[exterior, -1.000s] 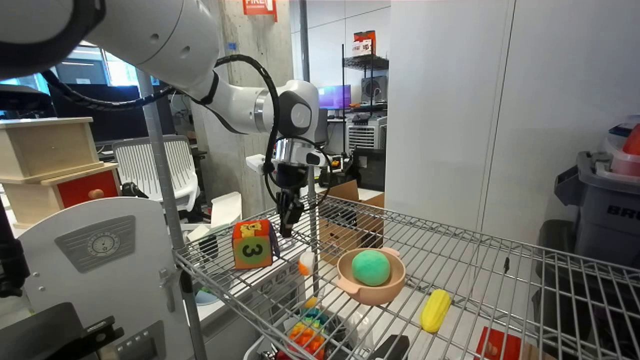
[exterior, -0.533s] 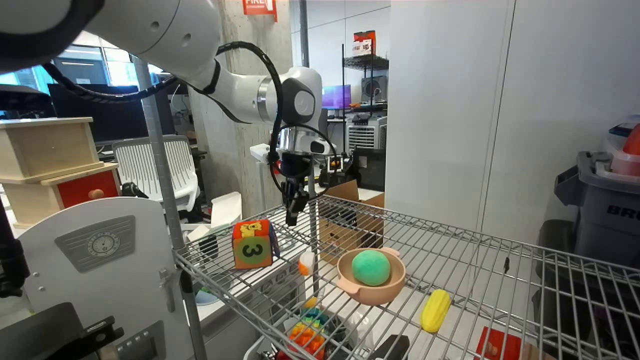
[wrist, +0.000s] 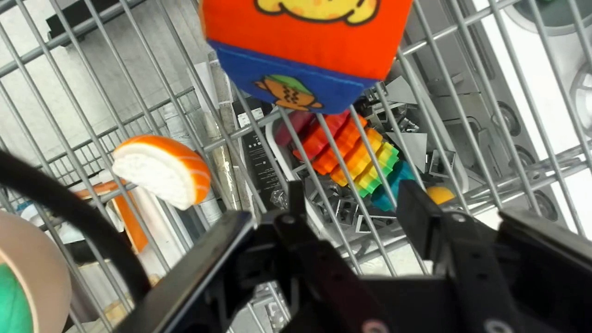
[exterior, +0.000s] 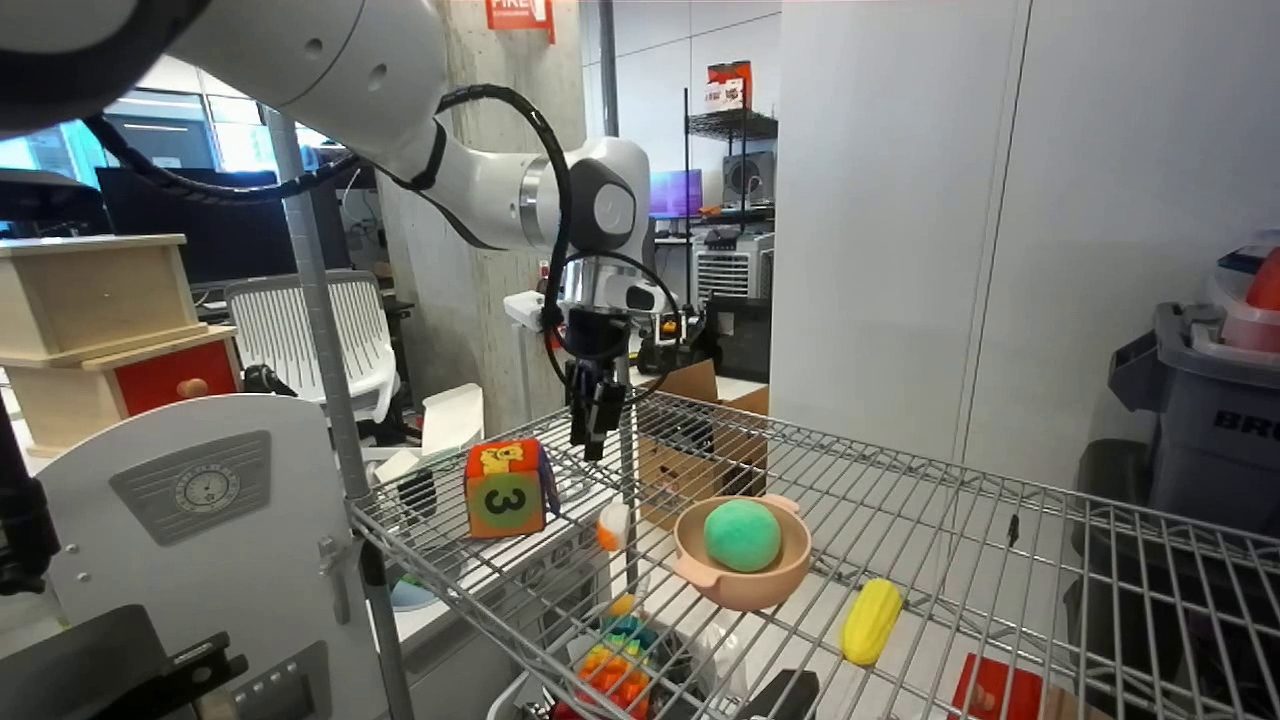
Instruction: Pick up the toy block
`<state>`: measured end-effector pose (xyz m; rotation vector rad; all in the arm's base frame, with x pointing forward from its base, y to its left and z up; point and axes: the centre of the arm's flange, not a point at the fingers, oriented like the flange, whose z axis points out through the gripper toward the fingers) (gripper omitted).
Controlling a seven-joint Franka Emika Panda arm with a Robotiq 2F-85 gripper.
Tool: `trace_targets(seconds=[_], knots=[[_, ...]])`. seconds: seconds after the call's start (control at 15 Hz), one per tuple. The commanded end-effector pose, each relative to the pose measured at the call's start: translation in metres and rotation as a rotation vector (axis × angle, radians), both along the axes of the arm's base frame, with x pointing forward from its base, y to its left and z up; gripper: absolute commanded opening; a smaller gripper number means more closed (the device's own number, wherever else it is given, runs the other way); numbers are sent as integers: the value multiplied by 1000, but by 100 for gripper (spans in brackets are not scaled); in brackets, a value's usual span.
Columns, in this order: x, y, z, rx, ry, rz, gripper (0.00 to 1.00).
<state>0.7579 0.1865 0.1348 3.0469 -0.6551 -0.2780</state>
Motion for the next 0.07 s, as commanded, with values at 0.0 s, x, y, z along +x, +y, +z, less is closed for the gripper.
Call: trace_targets(seconds=[0.0], knots=[[0,0,0,0,0,0,55]])
